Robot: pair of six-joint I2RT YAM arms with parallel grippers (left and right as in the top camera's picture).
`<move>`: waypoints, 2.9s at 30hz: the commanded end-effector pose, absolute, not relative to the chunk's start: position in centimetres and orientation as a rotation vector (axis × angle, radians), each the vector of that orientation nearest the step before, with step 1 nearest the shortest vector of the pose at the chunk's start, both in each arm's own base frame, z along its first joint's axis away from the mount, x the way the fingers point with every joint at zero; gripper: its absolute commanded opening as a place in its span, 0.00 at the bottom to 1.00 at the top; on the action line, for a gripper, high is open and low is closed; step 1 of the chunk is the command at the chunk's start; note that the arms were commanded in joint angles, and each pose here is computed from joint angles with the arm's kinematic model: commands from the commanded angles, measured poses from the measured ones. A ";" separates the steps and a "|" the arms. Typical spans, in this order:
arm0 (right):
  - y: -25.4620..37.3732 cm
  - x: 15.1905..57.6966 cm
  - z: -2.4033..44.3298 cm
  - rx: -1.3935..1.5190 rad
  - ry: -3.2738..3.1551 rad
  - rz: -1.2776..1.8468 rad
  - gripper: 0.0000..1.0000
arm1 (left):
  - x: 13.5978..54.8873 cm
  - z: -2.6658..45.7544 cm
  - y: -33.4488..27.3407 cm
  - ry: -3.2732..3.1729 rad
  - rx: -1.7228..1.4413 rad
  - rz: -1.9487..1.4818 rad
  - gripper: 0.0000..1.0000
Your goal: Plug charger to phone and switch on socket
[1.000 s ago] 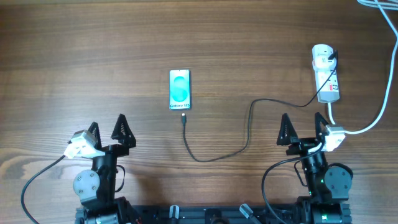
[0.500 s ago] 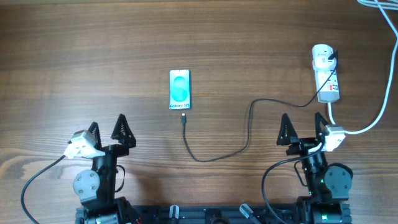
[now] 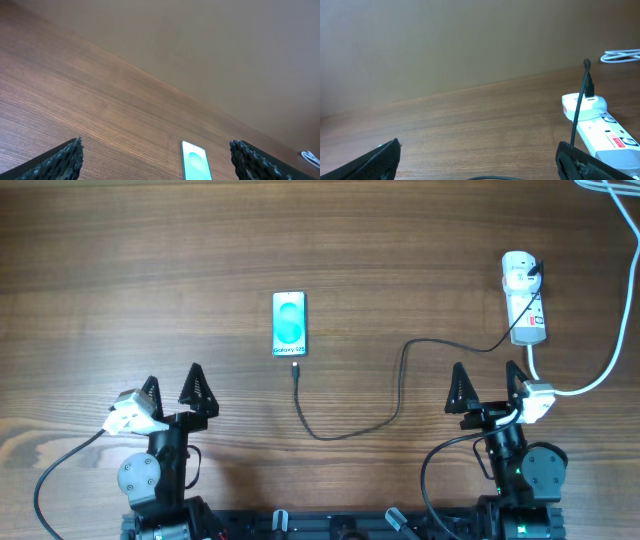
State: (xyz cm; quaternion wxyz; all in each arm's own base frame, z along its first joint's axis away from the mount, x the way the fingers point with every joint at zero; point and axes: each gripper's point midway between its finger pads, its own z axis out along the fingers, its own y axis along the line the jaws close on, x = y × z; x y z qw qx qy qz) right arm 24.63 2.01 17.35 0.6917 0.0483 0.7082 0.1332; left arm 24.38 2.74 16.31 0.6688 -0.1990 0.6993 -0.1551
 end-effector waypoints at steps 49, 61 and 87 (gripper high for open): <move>1.8 24.6 17.7 0.122 1.566 0.294 1.00 | 24.8 19.0 -5.0 1.746 -0.090 -0.661 1.00; 1.8 24.6 17.7 0.121 1.566 0.294 1.00 | 31.0 21.5 -9.0 2.074 -0.008 -0.519 0.99; 1.8 24.6 17.7 0.121 1.566 0.294 1.00 | 34.5 15.2 -16.4 2.343 0.189 -0.264 1.00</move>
